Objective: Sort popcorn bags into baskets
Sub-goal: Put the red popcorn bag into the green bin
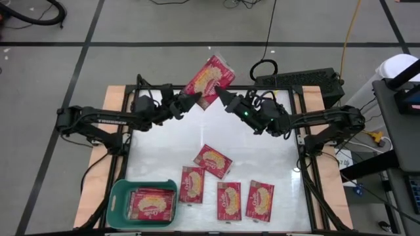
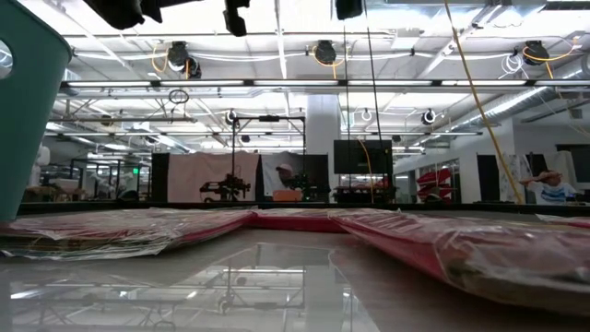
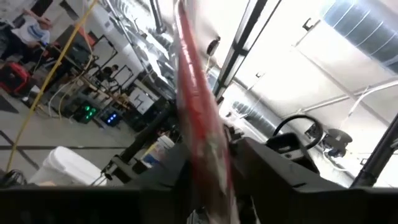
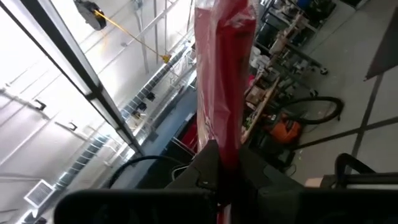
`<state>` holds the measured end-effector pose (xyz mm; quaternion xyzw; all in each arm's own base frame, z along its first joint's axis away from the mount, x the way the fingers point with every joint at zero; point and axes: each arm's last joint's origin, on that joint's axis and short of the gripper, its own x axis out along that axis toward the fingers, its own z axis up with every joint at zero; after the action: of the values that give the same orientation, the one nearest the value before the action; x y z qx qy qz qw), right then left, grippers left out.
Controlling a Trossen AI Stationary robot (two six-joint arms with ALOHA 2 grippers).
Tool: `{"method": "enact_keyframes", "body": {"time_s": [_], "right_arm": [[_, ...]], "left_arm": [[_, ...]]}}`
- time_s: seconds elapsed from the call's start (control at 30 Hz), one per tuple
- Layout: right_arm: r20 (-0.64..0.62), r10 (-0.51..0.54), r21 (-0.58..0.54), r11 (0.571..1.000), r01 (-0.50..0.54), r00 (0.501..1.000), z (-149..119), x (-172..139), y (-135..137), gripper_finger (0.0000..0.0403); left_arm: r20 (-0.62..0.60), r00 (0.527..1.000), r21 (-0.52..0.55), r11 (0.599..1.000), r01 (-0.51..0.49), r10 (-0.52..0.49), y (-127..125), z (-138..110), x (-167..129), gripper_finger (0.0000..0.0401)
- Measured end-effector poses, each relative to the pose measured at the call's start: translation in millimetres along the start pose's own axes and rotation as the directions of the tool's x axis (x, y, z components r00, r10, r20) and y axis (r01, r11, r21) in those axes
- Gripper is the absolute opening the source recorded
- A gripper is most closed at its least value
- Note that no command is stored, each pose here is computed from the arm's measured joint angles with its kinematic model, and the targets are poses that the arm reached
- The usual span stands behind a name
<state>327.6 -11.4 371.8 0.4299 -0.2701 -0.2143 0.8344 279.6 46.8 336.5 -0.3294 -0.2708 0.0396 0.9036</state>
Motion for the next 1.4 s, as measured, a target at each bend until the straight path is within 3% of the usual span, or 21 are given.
{"method": "enact_keyframes", "body": {"time_s": [0.27,0.4,0.57,0.73,0.9,1.07,1.17,1.4], "right_arm": [[0.008,0.02,0.001,1.0,-0.02,1.0,2,0,-7,0.0009],[0.0,0.022,-0.002,1.0,-0.022,1.0,3,-2,-8,0.0027],[-0.029,0.036,-0.008,0.999,-0.036,0.999,4,-7,-11,0.0086],[-0.174,0.099,0.009,0.995,-0.099,0.98,11,-25,-16,0.0136],[-0.282,0.081,0.076,0.995,-0.062,0.956,15,-58,-28,0.0156],[-0.333,0.107,0.154,0.986,-0.058,0.937,19,-95,-40,0.0157],[-0.338,0.099,0.169,0.985,-0.043,0.936,20,-112,-45,0.0157],[-0.318,0.015,0.119,0.993,0.025,0.948,16,-121,-51,0.0157]], "left_arm": [[-0.033,0.999,-0.005,1.0,0.026,-0.027,1,0,0,0.0025],[-0.051,0.998,-0.004,0.999,0.046,-0.046,0,3,-1,0.0022],[-0.1,0.994,-0.019,0.999,0.037,-0.039,-1,13,-5,0.0027],[-0.274,0.96,-0.023,0.998,0.058,-0.062,-8,30,-20,0.0027],[-0.489,0.871,-0.07,0.997,0.021,-0.053,-23,48,-54,0.0023],[-0.666,0.746,-0.088,0.992,-0.087,0.006,-38,58,-102,0.0031],[-0.736,0.677,-0.117,0.987,-0.11,-0.012,-50,63,-131,0.0028],[-0.884,0.461,-0.229,0.934,-0.275,-0.081,-65,63,-188,0.0029]]}}
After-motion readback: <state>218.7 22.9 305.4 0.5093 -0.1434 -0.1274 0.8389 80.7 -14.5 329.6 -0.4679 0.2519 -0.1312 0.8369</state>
